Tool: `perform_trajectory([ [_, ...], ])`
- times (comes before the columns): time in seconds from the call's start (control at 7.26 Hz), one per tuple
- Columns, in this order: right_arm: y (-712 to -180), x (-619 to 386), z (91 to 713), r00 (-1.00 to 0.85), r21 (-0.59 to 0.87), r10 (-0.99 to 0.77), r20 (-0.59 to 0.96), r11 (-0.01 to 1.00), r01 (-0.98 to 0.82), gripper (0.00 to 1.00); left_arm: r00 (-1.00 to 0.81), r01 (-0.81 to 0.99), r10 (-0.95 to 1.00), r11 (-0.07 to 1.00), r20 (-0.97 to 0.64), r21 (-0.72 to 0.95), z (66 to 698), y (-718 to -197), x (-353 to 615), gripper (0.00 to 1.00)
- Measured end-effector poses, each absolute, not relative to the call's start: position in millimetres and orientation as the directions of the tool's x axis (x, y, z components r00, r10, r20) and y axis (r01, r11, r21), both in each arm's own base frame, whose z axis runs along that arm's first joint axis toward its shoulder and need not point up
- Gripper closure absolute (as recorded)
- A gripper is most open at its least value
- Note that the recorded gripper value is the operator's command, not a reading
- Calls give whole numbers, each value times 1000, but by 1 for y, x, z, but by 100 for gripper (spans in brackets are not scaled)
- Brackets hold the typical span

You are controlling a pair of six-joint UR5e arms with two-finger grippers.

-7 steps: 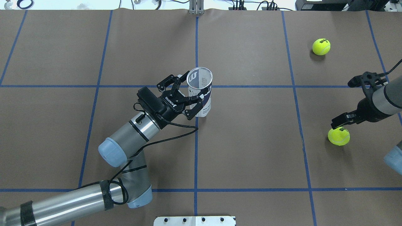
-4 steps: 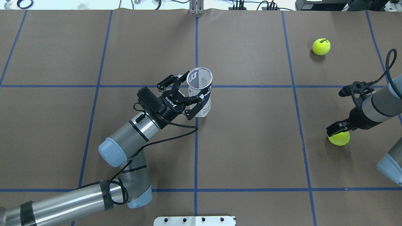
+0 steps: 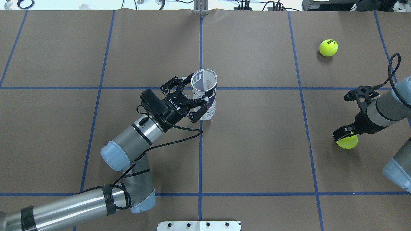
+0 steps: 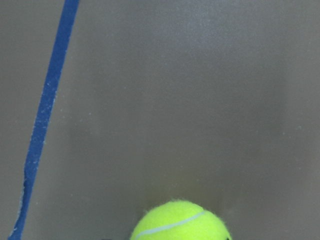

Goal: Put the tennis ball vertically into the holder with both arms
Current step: 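Close the right gripper on the yellow tennis ball and lift it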

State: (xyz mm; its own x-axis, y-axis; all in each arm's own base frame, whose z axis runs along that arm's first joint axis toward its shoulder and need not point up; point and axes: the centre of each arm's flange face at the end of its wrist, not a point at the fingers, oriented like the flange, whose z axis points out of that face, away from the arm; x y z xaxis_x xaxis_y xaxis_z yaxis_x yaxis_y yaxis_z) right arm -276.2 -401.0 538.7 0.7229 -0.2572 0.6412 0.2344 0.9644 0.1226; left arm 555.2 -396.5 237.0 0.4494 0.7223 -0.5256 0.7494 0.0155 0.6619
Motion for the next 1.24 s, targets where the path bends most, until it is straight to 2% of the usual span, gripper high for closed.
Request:
perform_trajectory([
  [0.14, -400, -277, 540, 725, 120, -257, 640, 964, 236, 71, 450, 749, 722, 16, -525, 663, 237, -396, 556, 22],
  [0.28, -399, -276, 542, 726, 117, -255, 639, 965, 236, 96, 449, 749, 723, 16, -525, 663, 237, -396, 556, 22],
  [0.41, -398, -277, 542, 726, 115, -254, 639, 965, 236, 100, 449, 748, 723, 17, -525, 663, 238, -395, 556, 22],
  [0.69, -401, -279, 522, 704, 124, -256, 663, 964, 234, 100, 448, 746, 724, 20, -525, 665, 240, -393, 557, 22],
  [0.96, -437, -288, 455, 679, 126, -214, 702, 976, 178, 100, 442, 747, 727, 27, -526, 665, 242, -388, 560, 22],
  [1.24, -484, -301, 358, 670, 97, -153, 726, 988, 121, 100, 436, 748, 730, 32, -526, 663, 243, -384, 562, 22],
])
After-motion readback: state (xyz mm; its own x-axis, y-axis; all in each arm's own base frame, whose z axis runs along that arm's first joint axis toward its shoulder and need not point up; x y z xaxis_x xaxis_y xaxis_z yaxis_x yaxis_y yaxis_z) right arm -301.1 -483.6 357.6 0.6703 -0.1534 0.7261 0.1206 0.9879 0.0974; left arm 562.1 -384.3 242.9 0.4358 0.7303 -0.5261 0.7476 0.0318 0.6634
